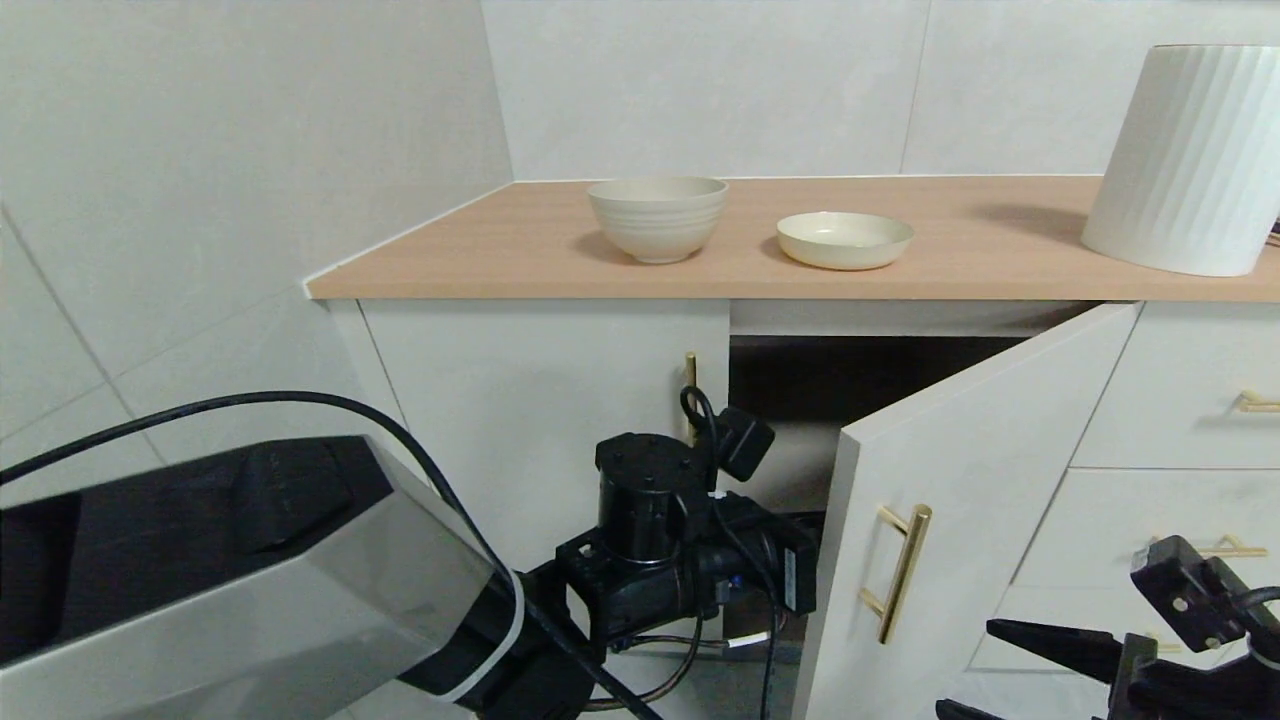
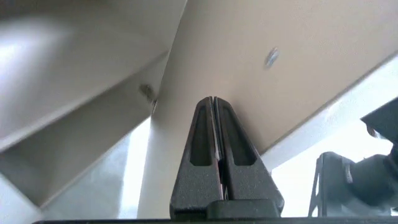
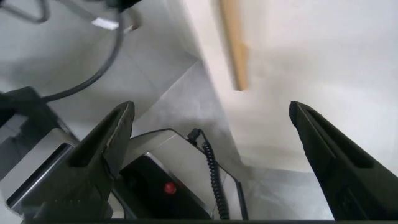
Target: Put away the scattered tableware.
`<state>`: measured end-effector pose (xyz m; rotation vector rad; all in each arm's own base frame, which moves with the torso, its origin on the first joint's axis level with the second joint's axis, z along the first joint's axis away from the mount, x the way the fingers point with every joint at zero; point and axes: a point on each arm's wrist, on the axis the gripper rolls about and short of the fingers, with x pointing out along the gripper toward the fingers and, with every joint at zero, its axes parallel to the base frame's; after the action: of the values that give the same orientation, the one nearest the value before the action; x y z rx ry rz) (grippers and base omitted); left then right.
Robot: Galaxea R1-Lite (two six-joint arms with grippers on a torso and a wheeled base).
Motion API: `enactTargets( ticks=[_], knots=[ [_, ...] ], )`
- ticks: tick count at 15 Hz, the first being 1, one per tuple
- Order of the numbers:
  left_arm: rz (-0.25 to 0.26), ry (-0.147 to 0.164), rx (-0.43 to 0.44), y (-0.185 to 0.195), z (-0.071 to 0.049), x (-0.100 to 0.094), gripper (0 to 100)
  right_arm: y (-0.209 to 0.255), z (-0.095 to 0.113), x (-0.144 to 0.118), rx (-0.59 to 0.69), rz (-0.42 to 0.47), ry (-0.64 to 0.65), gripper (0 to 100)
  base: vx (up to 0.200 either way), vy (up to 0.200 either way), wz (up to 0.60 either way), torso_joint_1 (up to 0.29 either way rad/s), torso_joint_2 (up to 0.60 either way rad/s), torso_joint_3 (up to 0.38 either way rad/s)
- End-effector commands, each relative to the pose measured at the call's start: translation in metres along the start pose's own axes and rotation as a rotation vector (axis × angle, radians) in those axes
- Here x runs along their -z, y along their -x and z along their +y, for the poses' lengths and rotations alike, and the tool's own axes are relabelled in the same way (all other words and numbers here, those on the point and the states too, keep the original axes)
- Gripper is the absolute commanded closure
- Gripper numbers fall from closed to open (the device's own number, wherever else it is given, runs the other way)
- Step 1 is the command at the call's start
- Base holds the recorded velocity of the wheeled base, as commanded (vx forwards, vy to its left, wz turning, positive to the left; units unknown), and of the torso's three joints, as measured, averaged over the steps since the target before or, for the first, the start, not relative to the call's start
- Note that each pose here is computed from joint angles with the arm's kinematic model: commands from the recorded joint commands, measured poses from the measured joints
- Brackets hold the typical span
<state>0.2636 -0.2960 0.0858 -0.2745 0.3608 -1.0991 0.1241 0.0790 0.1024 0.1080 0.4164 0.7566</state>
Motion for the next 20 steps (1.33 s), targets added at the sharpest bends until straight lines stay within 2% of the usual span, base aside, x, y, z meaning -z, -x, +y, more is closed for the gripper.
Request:
enactTargets(
  ticks=[1,3,8,10,13,15,18,20],
  knots=[
    [-0.001,0.001,-0.003,-0.011,0.004,-0.003,100,0.0,0.0,0.0,0.001,-0.002,0.0,0,0.0,0.0,0.0,0.0,0.0,0.0],
    [0.002,0.002,-0.004,-0.011,0.004,-0.003,100,0.002,0.001,-0.001,0.0,-0.01,0.003,0,0.0,0.0,0.0,0.0,0.0,0.0],
    [-0.009,-0.003,0.0,-0.012,0.002,-0.008,100,0.004,0.007,-0.002,-0.036,-0.022,0.02,0,-0.2,0.0,0.0,0.004,0.0,0.001],
    [-0.006,-0.001,-0.004,-0.017,0.004,-0.01,100,0.005,0.009,-0.001,-0.047,-0.012,0.021,0,0.0,0.0,0.0,0.0,0.0,0.0],
    [0.007,0.01,-0.033,-0.03,0.017,-0.018,100,0.006,0.01,-0.001,-0.053,-0.015,0.023,0,0.0,0.0,0.0,0.0,0.0,0.0],
    [0.003,0.01,-0.035,-0.031,0.017,-0.023,100,0.008,0.014,-0.002,-0.08,-0.028,0.034,0,0.0,0.0,0.0,0.0,0.0,0.0],
    [0.016,0.01,-0.025,-0.033,0.008,-0.032,100,0.014,0.025,-0.005,-0.149,-0.062,0.062,0,0.0,0.0,0.0,0.0,0.0,0.0],
    [0.048,0.009,-0.008,-0.033,-0.011,-0.04,100,0.021,0.03,-0.008,-0.176,-0.1,0.076,0,0.0,0.0,0.0,0.0,0.0,0.0]
  ],
)
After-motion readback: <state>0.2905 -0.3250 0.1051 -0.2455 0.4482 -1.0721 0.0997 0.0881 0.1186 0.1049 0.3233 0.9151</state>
